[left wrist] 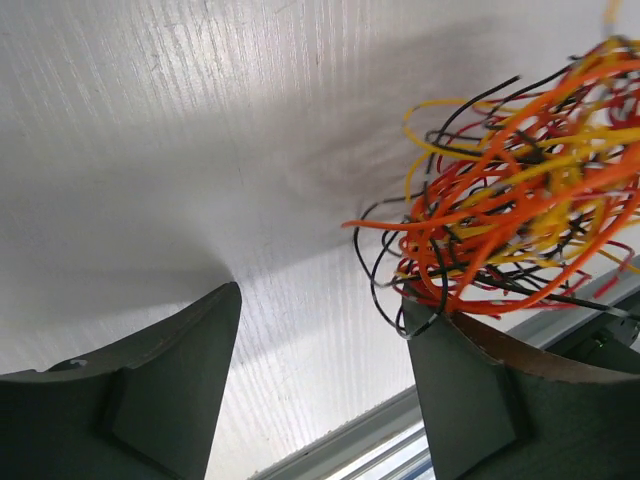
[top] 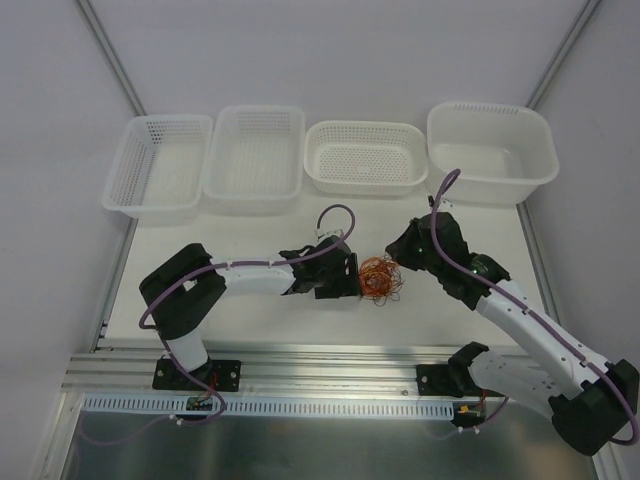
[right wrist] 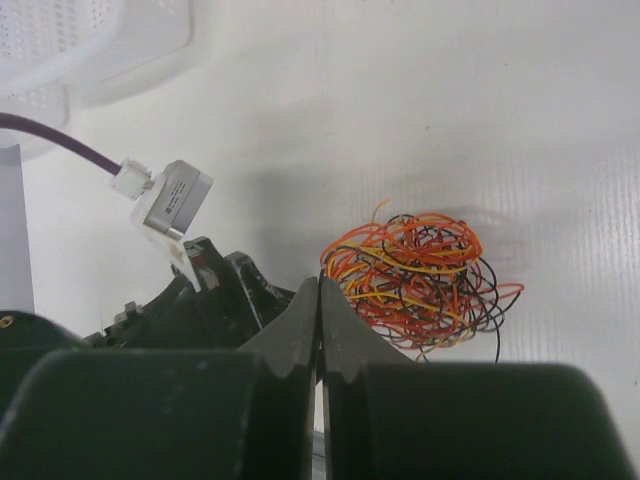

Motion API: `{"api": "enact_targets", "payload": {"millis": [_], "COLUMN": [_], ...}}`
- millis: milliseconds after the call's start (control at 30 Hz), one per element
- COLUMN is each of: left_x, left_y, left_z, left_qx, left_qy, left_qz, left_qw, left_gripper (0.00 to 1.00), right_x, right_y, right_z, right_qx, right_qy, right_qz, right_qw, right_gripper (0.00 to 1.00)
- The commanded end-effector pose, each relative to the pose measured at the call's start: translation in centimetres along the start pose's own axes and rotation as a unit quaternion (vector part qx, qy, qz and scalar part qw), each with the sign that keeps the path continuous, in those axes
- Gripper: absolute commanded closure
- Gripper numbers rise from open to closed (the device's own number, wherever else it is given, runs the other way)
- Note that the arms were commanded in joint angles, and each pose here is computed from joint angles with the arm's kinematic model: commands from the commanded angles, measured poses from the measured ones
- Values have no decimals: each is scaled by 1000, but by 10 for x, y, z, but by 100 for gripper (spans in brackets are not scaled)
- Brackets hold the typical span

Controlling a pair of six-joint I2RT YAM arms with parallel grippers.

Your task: Untangle the cables

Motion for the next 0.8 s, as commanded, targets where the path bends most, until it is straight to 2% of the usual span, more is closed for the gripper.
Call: {"api": "enact_targets", "payload": {"millis": [0,67,200,500,667,733,767], "left_x": [18,18,15,2,1,3,3], "left_y": [23,25,28,26,34,44,50], "left_z": [12,11,7,-28,-59,-69,-73], "left_qx": [-66,-71,-78,-60,-56,-70,-79], "left_qy": [34,33,21,-37,-84,-110,-118], "left_qz": [-12,-16,-24,7,25,25,21], "left_qw": [997,997,996,997,995,991,990], "left_gripper": [35,43,47,46,45,49,59], "right_x": [-11,-16,-21,-41,-55,-57,-59], "right_y": [15,22,35,77,100,105,108], "right_z": [-26,-34,-47,-77,-89,-92,-94], "right_qx": [-31,-43,-71,-152,-196,-206,-212], "right_qy": [-5,-8,7,21,8,8,6], "right_qz": [-16,-24,-34,-94,-124,-129,-130], "right_qw": [999,999,997,984,973,970,968], "right_gripper": [99,99,99,99,99,99,99]}}
Point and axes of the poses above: each gripper's point midway between its finger pads, its own z axis out along the fingers, its own y axis along the line the jaws close on, x = y × z, the point moved 8 cm from there along -z, back along the fingers, and after that the axes turned 13 degrees about z, right-handed, at the moved point
